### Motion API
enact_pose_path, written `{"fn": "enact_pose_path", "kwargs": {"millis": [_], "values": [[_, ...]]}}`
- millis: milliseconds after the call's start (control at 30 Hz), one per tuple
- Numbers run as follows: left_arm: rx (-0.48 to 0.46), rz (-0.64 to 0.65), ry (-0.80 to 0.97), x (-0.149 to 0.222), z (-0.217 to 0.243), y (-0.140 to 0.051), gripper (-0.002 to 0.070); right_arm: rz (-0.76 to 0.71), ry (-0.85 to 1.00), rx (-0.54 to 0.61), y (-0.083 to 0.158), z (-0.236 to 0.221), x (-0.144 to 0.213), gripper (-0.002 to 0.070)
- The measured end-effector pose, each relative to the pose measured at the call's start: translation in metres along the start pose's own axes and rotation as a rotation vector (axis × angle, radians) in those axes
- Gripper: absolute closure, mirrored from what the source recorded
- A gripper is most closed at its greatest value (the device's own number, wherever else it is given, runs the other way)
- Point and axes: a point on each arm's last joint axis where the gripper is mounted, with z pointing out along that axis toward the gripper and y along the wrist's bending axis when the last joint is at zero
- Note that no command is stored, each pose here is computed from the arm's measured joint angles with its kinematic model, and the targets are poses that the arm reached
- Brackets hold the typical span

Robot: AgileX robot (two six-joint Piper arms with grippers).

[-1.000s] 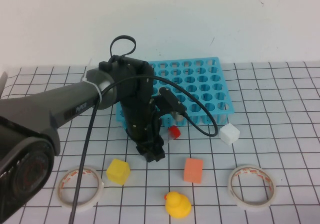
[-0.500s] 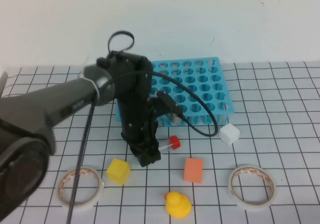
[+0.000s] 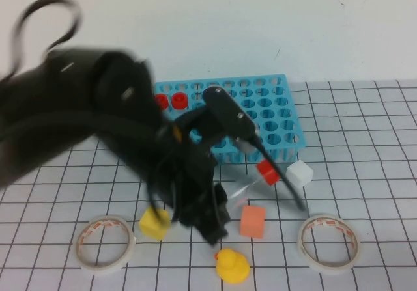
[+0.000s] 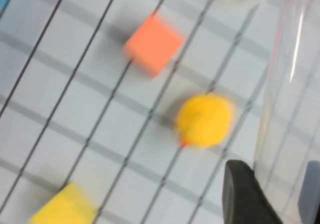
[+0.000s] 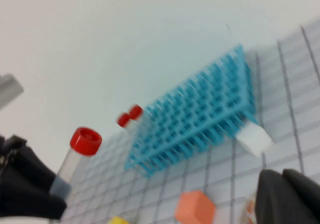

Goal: Place the test tubes

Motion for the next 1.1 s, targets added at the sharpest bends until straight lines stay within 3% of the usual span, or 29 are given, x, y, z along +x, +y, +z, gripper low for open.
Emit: {"fn": "enact_pose_path", "kwargs": {"millis": [133,267,567,800,900,1000,1100], "values": [[-0.019,-0.028,-0.206,0.025,-0.019,-0.030,0.0459,-0.055,-0.051,-0.060,0.015,-0.001,-0.016,0.0678],[-0.063,-0.155,-0.488,0.047,-0.037,-0.043,0.0459,-0.129,-0.030,-0.119,0.032,0.007,-0.036,0.0678],[-0.101,-0.434,-0.700,0.069,-0.026,-0.037,0.0459,-0.299,0.206,-0.341,0.059,0.052,-0.061,0.0678],[-0.136,-0.560,-0.819,0.065,-0.033,-0.029,0.0459,-0.252,0.389,-0.469,0.061,0.114,-0.082,0.0666],[-0.140,-0.576,-0.831,0.065,-0.034,-0.028,0.0459,-0.256,0.452,-0.541,0.066,0.146,-0.086,0.0589],[-0.140,-0.576,-0.832,0.065,-0.034,-0.028,0.0459,-0.266,0.541,-0.654,0.084,0.190,-0.079,0.0415],[-0.140,-0.579,-0.834,0.064,-0.034,-0.028,0.0459,-0.272,0.593,-0.726,0.100,0.222,-0.069,0.0309]]}}
